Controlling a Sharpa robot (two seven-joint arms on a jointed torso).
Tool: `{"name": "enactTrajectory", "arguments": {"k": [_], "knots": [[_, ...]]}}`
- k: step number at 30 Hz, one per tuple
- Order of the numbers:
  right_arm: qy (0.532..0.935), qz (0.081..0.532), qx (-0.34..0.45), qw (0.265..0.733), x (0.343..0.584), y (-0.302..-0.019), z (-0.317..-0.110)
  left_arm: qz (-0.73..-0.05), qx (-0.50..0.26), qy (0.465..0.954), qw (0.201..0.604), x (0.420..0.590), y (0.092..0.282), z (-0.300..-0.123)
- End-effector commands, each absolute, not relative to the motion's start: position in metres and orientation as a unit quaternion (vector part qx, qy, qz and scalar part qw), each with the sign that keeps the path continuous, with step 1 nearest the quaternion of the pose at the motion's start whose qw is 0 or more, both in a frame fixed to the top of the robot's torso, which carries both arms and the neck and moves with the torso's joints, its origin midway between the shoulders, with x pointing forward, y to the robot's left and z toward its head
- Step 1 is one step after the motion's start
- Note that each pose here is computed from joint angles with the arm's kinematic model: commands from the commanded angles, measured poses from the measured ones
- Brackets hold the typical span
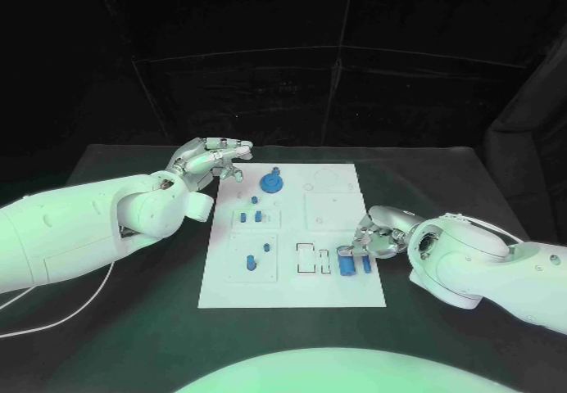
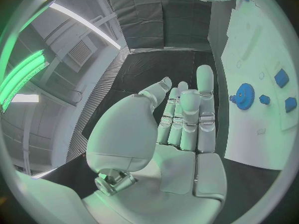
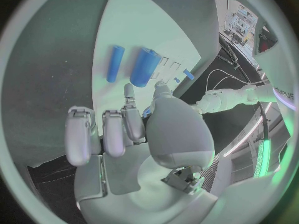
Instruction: Assemble the parts on the task board
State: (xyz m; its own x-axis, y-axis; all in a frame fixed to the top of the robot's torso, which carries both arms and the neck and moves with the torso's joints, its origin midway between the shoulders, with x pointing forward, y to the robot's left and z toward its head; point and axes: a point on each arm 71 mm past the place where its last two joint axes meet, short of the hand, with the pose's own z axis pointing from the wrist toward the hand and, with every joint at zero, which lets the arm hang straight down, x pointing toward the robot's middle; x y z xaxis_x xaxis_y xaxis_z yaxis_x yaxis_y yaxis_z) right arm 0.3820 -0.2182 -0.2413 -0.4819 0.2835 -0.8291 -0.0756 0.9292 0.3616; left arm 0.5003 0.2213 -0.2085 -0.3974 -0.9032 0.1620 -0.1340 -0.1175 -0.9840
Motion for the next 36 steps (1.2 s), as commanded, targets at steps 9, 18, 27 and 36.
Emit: {"name": "enactTrajectory", "arguments": {"k": [9, 18, 27, 36], "knots": [[0.867, 0.146, 0.045, 0.474, 0.377, -0.213, -0.258, -0.607, -0.439, 0.581, 0.318, 0.5, 0.221, -0.207], [0.87, 0.141, 0.044, 0.47, 0.375, -0.207, -0.268, -0.607, -0.44, 0.582, 0.315, 0.499, 0.221, -0.209], [0.846, 0.165, 0.07, 0.501, 0.374, -0.205, -0.262, -0.606, -0.441, 0.582, 0.315, 0.499, 0.222, -0.209], [0.814, 0.24, 0.138, 0.51, 0.367, -0.199, -0.25, -0.605, -0.442, 0.583, 0.315, 0.498, 0.223, -0.21]]}}
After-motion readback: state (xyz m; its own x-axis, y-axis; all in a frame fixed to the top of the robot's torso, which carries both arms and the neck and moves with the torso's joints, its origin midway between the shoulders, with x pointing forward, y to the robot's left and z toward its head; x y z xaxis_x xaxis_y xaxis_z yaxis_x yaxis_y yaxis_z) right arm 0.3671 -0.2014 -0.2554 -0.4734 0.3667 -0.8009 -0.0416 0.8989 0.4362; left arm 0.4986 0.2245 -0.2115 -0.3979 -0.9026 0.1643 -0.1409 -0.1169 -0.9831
